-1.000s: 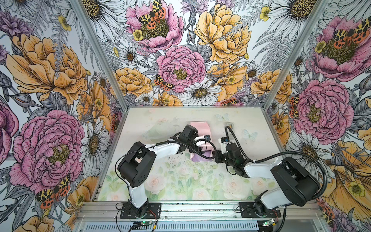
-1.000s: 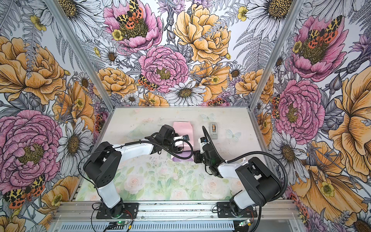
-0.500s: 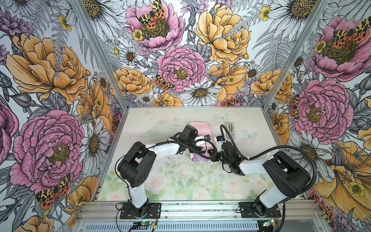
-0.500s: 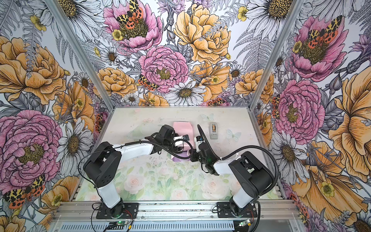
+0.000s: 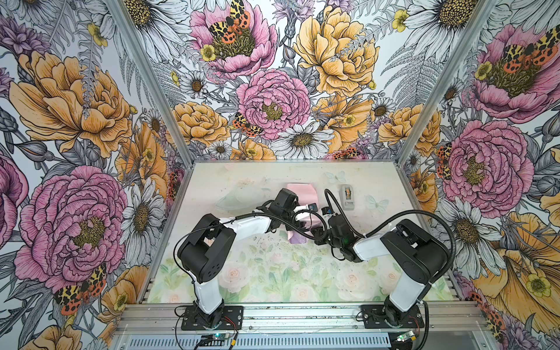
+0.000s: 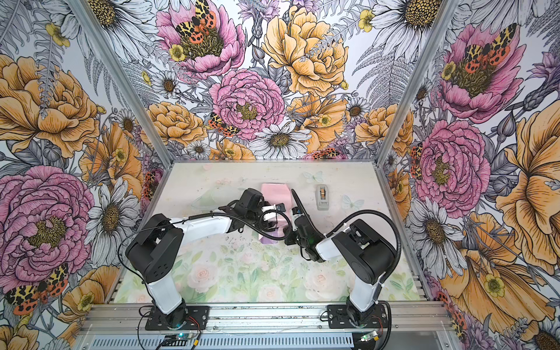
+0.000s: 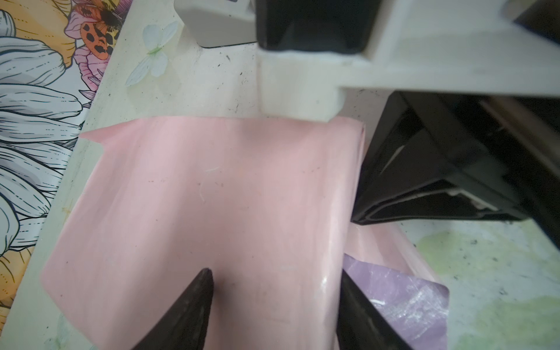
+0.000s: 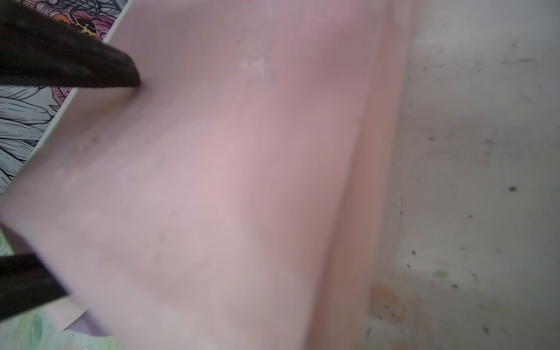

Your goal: Wrap the gift box in paper

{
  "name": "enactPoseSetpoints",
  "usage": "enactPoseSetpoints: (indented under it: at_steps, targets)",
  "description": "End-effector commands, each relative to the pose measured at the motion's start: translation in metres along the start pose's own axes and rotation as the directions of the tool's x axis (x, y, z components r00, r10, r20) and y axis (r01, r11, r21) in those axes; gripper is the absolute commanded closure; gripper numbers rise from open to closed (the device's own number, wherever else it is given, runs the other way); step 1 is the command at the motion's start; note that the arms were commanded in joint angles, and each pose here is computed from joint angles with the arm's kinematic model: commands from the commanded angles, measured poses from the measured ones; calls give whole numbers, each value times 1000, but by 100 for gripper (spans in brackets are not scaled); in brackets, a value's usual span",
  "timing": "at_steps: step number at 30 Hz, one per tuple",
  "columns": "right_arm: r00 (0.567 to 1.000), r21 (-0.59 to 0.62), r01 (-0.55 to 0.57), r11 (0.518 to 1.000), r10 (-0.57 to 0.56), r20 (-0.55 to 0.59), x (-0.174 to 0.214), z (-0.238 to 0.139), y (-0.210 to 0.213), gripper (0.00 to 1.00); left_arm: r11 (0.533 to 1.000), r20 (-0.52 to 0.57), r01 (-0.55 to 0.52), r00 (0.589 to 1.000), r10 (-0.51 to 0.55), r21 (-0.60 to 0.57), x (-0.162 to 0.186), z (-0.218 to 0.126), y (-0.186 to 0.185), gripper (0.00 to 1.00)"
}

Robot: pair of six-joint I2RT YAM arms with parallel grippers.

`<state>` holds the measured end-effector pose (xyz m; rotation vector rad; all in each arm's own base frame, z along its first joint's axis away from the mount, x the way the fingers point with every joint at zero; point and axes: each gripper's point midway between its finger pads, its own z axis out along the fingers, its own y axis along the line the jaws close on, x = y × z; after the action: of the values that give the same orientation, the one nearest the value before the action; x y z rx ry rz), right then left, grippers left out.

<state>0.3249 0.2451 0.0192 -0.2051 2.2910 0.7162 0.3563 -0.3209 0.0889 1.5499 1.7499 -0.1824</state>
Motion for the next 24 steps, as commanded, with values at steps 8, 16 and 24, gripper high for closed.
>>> enactPoseSetpoints:
  at_steps: [8,16,24]
  targets:
    - [999,9,34,999,-34,14,0,-9,5,75,1000,11,29,1000,-29,9,0,0,-3,38]
    - [993,11,25,1000,-26,117,-32,-68,13,67,998,98,58,994,-56,-20,-21,-18,5,37]
    - [992,126,-45,991,29,121,-31,-90,-14,77,997,96,71,993,-68,-28,-18,-17,8,37]
